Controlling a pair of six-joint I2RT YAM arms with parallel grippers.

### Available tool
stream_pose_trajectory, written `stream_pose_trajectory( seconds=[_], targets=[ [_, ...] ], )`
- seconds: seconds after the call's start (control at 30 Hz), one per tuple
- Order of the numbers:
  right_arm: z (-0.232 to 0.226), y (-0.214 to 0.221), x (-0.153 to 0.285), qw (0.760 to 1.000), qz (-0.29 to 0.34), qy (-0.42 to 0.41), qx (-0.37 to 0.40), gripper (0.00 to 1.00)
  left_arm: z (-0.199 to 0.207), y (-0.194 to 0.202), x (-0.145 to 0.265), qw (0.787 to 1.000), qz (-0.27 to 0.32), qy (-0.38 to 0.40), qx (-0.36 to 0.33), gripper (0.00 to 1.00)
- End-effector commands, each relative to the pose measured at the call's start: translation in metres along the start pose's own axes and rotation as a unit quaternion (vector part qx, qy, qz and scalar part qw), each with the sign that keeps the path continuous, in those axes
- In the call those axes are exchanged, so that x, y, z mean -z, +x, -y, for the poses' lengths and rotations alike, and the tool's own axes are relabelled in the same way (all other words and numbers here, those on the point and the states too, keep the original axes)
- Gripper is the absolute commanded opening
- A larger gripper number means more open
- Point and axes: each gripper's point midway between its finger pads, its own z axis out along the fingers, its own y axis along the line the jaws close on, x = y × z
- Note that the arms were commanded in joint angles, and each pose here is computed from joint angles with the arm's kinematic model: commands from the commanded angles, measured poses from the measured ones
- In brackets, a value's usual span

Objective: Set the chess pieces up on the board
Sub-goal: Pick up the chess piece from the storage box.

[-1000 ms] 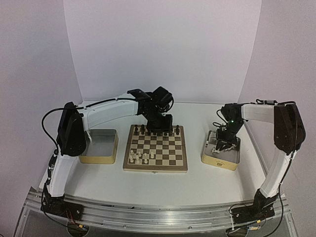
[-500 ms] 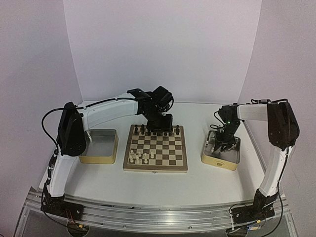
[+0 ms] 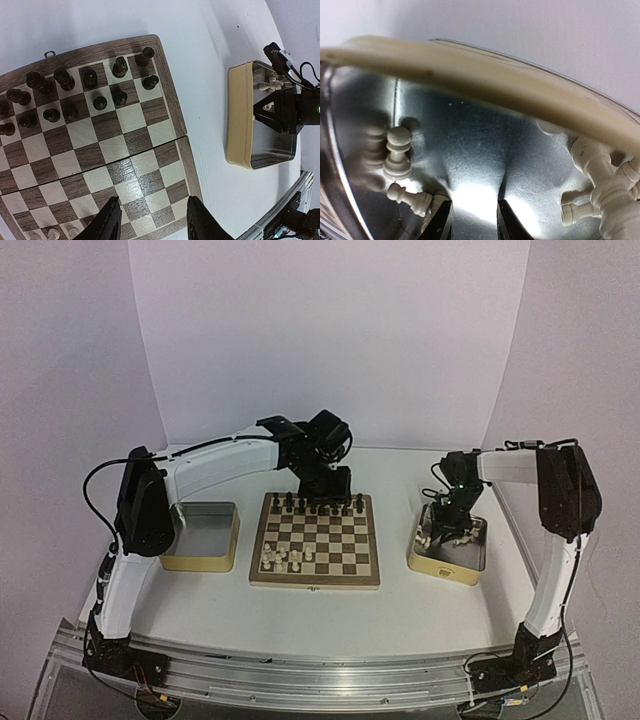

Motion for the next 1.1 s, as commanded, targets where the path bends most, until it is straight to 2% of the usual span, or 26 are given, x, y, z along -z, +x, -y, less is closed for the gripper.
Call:
stream_pose_trajectory(
  seconds=[0.0, 0.2, 0.43, 0.63, 0.93, 1.07],
  targets=[
    [-0.016, -0.005, 0.030, 0.998, 0.039, -0.037, -0.012, 0.29, 0.012, -0.015, 0.023, 0.999, 0.025, 0.021, -0.002, 0.44],
    [-0.030, 0.000, 0.033, 0.997, 0.039, -0.060, -0.003, 0.32, 0.011, -0.014, 0.023, 1.000, 0.024, 0.020, -0.002, 0.44],
    [-0.034, 0.005, 0.018, 0.999, 0.025, -0.041, 0.005, 0.32, 0.010, -0.012, 0.025, 1.000, 0.024, 0.020, -0.001, 0.44],
    [-0.024, 0.001, 0.003, 1.000, 0.017, -0.012, 0.004, 0.24, 0.008, -0.010, 0.026, 1.000, 0.024, 0.018, 0.003, 0.44],
    [-0.019, -0.004, -0.011, 1.000, 0.010, 0.007, 0.010, 0.18, 0.009, -0.011, 0.025, 1.000, 0.025, 0.018, 0.004, 0.44],
    [-0.019, -0.007, -0.006, 1.000, 0.018, 0.009, 0.009, 0.02, 0.010, -0.012, 0.025, 1.000, 0.024, 0.020, 0.003, 0.44]
  ],
)
